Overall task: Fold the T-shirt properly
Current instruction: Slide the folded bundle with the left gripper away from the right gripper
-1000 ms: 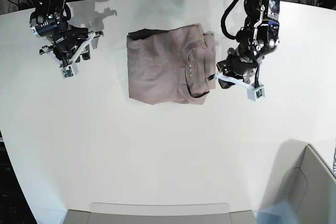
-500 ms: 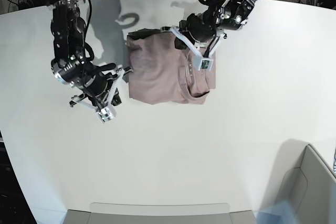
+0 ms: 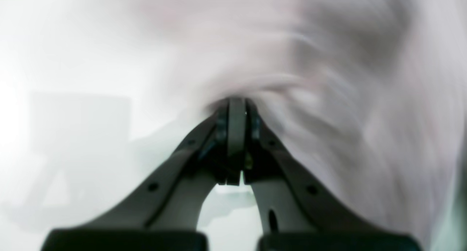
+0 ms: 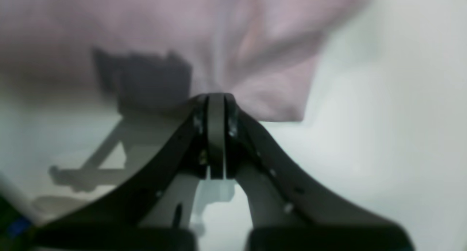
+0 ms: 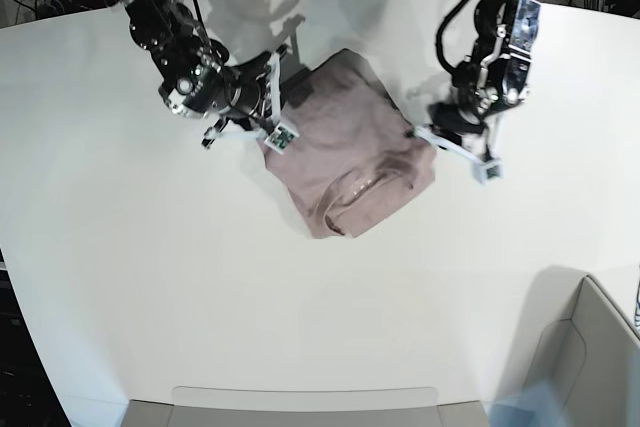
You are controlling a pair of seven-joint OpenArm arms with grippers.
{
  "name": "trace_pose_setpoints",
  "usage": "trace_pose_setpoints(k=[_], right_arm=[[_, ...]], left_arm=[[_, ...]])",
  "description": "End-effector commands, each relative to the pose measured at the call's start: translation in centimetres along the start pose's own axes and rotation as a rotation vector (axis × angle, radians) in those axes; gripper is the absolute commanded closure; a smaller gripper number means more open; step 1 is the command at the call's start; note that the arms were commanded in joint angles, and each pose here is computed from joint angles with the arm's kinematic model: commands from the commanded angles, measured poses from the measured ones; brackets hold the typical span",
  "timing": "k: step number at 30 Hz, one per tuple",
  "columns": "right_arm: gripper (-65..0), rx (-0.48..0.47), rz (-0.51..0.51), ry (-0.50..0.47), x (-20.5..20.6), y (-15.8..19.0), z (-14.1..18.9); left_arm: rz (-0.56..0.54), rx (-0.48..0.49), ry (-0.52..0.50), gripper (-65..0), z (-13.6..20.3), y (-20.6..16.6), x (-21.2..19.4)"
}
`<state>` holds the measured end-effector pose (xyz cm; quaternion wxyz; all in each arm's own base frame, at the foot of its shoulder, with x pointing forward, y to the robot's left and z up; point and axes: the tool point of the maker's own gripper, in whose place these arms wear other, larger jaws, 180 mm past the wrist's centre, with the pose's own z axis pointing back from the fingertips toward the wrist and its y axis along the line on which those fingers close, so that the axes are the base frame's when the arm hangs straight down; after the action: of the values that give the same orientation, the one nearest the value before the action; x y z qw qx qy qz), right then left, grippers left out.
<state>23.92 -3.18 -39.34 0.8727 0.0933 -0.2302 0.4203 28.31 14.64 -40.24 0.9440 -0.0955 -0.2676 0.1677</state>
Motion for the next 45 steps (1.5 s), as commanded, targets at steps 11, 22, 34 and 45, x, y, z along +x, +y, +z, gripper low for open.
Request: trace_pose_setpoints(k=[11,22,34,45], right_arm=[[0.0,-0.215,-0.276,-0.256,0.7,-7.0,5.5],[0.0,-0.363,-0.46,-0.207,-5.7,-9.8,8.7],[0.0,-0.352,-0.468,-0.176,-7.0,-9.0,8.5],[0.0,-0.346,-0.465,-0.181,-6.7,-8.9,8.4]], left_arm=[[0.033,-0.183,-0.081,0.0,2.6,-6.4,1.4],[-0.113,-0.31,-0.004,0.0,0.7,-14.3,-2.4],[-0.237,-0.047,0.138,0.0,-4.5,-5.0,-4.9],[-0.337,0.198,-0.008,0.0,-3.8,5.9,3.5]])
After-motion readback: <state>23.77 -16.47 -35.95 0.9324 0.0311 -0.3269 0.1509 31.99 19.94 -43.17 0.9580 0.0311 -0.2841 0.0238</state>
